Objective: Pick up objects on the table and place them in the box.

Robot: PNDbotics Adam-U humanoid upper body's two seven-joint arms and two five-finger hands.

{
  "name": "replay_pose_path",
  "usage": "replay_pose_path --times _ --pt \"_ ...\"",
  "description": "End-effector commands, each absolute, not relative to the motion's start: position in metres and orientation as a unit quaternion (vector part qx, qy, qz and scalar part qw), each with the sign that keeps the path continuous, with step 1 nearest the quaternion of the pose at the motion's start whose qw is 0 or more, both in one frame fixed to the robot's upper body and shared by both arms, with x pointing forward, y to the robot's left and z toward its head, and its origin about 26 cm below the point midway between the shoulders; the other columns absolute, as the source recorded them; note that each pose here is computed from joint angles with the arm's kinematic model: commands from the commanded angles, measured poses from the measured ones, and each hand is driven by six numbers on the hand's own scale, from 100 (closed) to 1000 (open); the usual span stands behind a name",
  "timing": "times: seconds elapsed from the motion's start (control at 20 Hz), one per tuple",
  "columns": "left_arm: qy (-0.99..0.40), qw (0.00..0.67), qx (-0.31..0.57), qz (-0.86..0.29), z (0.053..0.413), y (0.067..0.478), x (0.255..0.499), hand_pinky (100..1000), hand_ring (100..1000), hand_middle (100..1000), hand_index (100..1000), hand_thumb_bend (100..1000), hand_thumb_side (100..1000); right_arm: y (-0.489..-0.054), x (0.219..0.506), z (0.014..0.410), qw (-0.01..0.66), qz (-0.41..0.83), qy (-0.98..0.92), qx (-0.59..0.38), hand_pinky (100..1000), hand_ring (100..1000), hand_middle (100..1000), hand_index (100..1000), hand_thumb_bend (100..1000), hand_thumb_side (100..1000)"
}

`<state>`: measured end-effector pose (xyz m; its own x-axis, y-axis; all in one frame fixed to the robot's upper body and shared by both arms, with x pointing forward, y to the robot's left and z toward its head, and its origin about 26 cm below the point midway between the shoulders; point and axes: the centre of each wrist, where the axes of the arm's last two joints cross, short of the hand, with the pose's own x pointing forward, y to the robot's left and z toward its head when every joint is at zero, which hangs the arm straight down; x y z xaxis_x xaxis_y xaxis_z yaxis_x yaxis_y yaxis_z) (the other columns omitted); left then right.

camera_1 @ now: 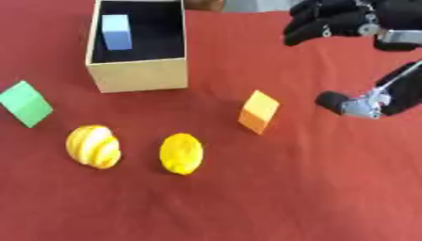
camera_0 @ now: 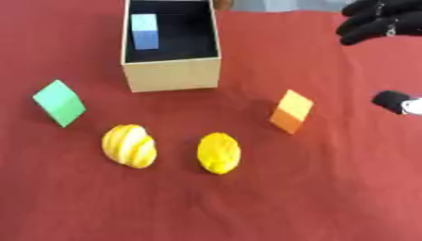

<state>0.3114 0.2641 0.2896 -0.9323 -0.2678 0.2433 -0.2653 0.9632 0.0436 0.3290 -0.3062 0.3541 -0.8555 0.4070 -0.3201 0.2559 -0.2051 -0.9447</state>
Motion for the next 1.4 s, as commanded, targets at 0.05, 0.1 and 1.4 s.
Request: replay_pose_path --times 0.05,0.1,1.4 --pt "-0.985 0.112 0.134 -0.014 0.297 0.264 0.307 743 751 755 862 269 698 -0.311 0.339 0.359 0.069 0.739 -0.619 -0.256 892 1000 850 898 323 456" --pt "-0.985 0.112 0.134 -0.014 0.297 0.263 0.307 743 751 755 862 269 698 -0.31 0.342 0.358 0.074 0.742 -0.617 -0.252 895 1000 846 887 330 443" --pt "-0.987 0.11 0.115 -0.012 0.299 0.256 0.308 744 752 755 862 271 697 -0.307 0.412 0.305 0.14 0.799 -0.559 -0.172 936 1000 856 907 541 148"
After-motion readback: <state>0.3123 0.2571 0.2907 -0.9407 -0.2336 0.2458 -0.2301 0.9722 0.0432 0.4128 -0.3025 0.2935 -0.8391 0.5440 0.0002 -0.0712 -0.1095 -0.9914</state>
